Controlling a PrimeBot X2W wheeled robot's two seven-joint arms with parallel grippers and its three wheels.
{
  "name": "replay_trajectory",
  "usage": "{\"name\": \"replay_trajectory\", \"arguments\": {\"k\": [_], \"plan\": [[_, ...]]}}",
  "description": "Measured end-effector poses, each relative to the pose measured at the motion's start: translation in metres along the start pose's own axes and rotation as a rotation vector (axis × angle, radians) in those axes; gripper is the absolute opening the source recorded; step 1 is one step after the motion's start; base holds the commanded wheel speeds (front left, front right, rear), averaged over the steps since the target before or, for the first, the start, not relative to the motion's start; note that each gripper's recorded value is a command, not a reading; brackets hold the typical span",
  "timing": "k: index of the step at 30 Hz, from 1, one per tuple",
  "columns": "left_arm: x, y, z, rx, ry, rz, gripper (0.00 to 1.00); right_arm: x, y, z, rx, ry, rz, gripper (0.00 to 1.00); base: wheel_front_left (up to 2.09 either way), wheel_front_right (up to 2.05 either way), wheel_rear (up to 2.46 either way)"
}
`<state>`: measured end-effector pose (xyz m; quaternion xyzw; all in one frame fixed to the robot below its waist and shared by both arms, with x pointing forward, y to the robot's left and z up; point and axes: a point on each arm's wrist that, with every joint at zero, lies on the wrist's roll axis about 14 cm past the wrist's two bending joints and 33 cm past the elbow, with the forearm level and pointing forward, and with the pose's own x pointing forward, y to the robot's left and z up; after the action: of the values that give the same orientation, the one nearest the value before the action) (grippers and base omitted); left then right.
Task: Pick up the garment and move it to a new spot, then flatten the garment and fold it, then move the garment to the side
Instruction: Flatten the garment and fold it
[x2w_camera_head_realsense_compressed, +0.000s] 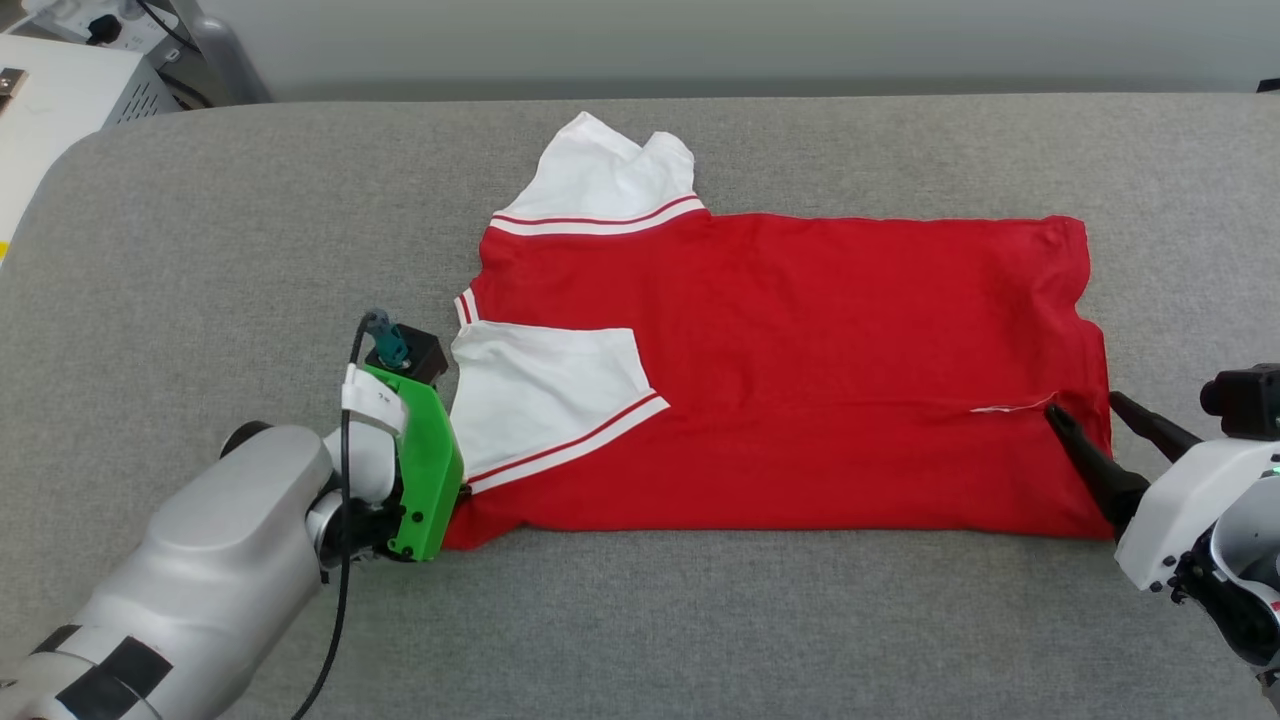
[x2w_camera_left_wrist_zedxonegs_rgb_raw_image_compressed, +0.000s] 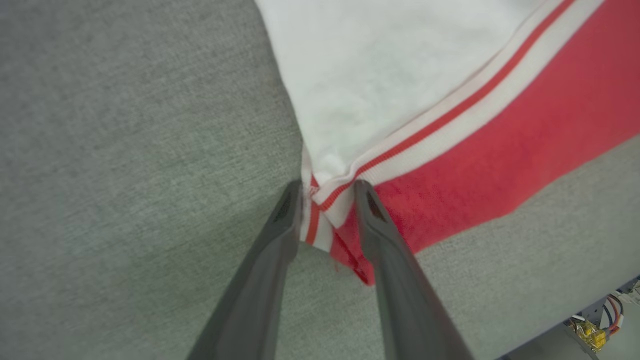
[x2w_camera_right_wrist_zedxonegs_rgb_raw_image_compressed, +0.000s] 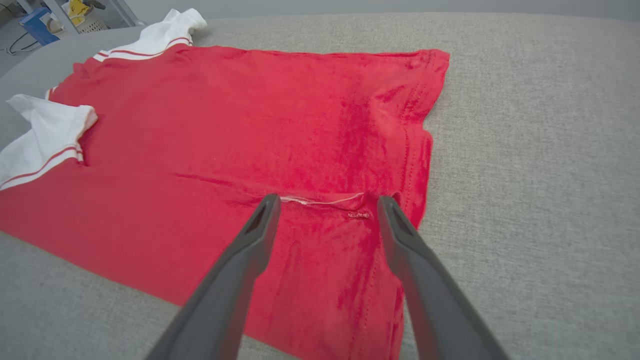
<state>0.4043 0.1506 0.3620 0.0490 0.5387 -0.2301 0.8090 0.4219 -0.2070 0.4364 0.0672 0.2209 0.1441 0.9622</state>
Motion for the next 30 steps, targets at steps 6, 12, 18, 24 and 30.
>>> {"name": "replay_trajectory", "arguments": {"k": [6,12,18,24,30], "plan": [[-0.007,-0.011,0.01,0.01,-0.077,-0.025,0.0,0.0,-0.002,0.025,-0.065,-0.029,0.007,1.0,0.0,0.0,0.0],[-0.023,-0.02,0.027,0.054,-0.18,-0.053,0.0,-0.009,-0.012,0.039,-0.172,0.07,-0.002,1.0,0.0,0.0,0.0],[-0.034,-0.023,0.035,0.091,-0.231,-0.07,0.0,-0.023,-0.025,0.019,-0.206,0.305,-0.02,1.0,0.0,0.0,0.0],[-0.032,-0.025,0.035,0.101,-0.231,-0.077,0.0,-0.024,-0.029,-0.006,-0.186,0.463,-0.026,1.0,0.0,0.0,0.0],[-0.026,-0.023,0.032,0.091,-0.226,-0.081,0.0,-0.015,-0.031,-0.042,-0.128,0.562,-0.035,1.0,0.0,0.0,0.0]]}}
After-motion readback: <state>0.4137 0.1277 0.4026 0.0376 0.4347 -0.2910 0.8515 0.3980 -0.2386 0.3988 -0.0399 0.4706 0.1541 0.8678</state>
